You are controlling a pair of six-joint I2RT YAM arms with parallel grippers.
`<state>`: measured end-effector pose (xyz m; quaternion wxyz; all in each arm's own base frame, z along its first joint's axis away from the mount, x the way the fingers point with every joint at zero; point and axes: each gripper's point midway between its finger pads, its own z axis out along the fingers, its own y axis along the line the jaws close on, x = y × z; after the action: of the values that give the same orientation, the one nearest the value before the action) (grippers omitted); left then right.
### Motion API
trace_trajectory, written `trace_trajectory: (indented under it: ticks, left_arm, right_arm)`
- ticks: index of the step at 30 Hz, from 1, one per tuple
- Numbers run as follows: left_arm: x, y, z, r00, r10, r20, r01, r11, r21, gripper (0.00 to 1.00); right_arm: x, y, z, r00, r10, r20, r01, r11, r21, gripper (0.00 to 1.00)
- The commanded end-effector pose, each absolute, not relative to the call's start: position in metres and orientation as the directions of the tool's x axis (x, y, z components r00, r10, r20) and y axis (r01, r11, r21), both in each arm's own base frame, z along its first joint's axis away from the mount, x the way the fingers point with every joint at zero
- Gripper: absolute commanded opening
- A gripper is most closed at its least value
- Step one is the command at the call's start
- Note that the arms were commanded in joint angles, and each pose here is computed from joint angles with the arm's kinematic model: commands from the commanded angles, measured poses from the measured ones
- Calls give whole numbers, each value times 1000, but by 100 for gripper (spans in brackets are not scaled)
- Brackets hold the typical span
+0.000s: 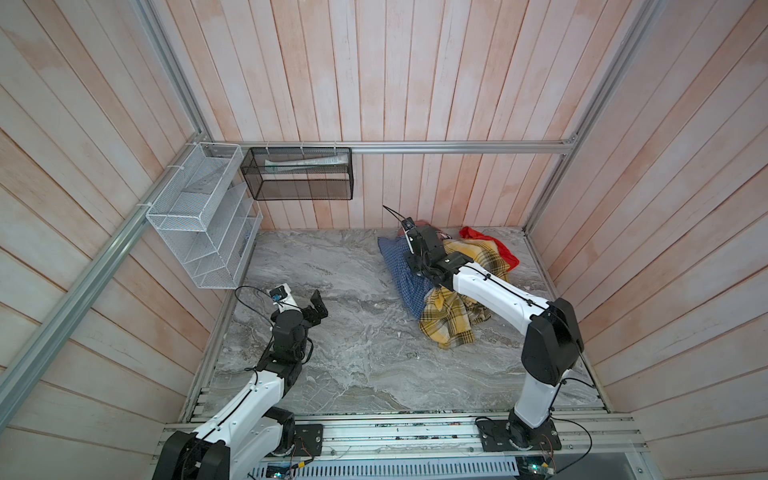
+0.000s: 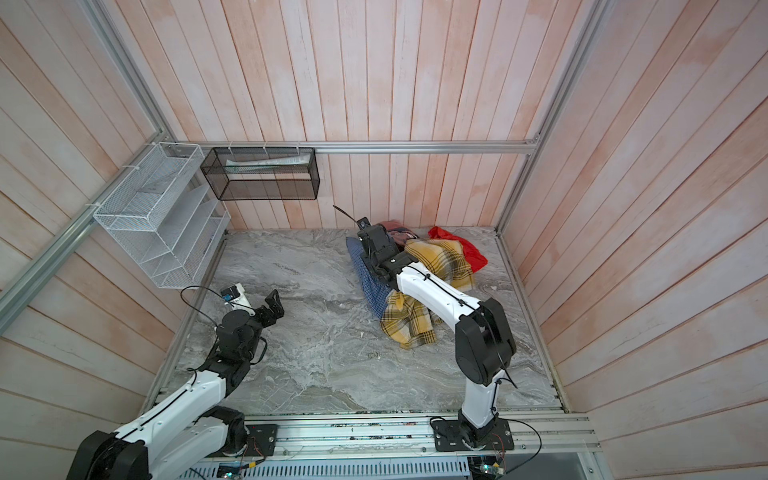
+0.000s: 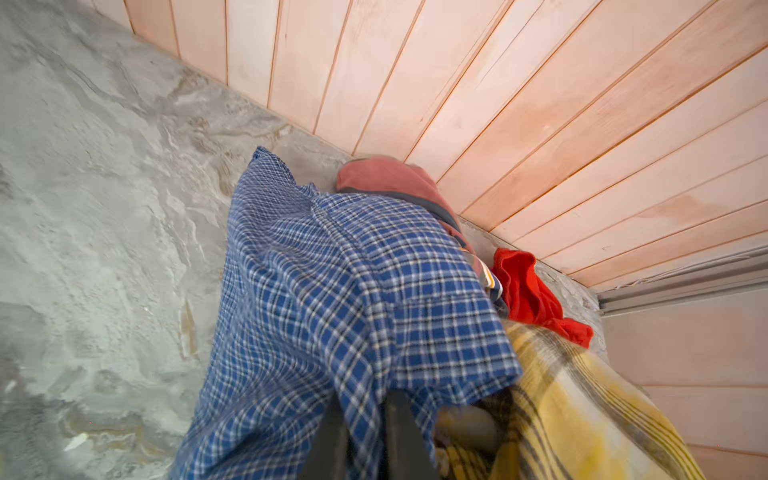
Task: Pick out a specific cloth from the pile
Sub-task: 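Lift the blue checked shirt with the right gripper while the left gripper advances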
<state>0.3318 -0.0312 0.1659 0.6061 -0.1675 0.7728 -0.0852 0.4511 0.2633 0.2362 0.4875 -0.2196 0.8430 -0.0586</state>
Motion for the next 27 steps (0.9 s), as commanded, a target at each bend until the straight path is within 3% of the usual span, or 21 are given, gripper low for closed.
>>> trace_trajectory:
  ticks: [1, 7, 12, 20, 27]
  left_arm:
    - [332, -33, 165, -222, -368, -903, -155, 928, -340, 100]
    - [332, -36, 166, -227, -368, -902, -136, 929, -344, 100]
    - [334, -44, 168, -239, -370, -898, -100, 929, -357, 100]
    - [337, -73, 184, -243, -342, -908, 69, 927, -368, 100]
    - [339, -108, 218, -193, -339, -921, 258, 888, -381, 100]
  right_arm:
    - [444, 271, 276, -350, -311, -884, -325, 925, -197, 0]
    - [424, 283, 338, -231, -175, -957, -416, 907, -65, 0]
    - [402, 303, 381, -165, -47, -985, -551, 833, 52, 0]
    - [380, 328, 442, -109, 88, -990, -702, 699, 139, 0]
    - [366, 342, 454, -130, 156, -979, -777, 598, 199, 0]
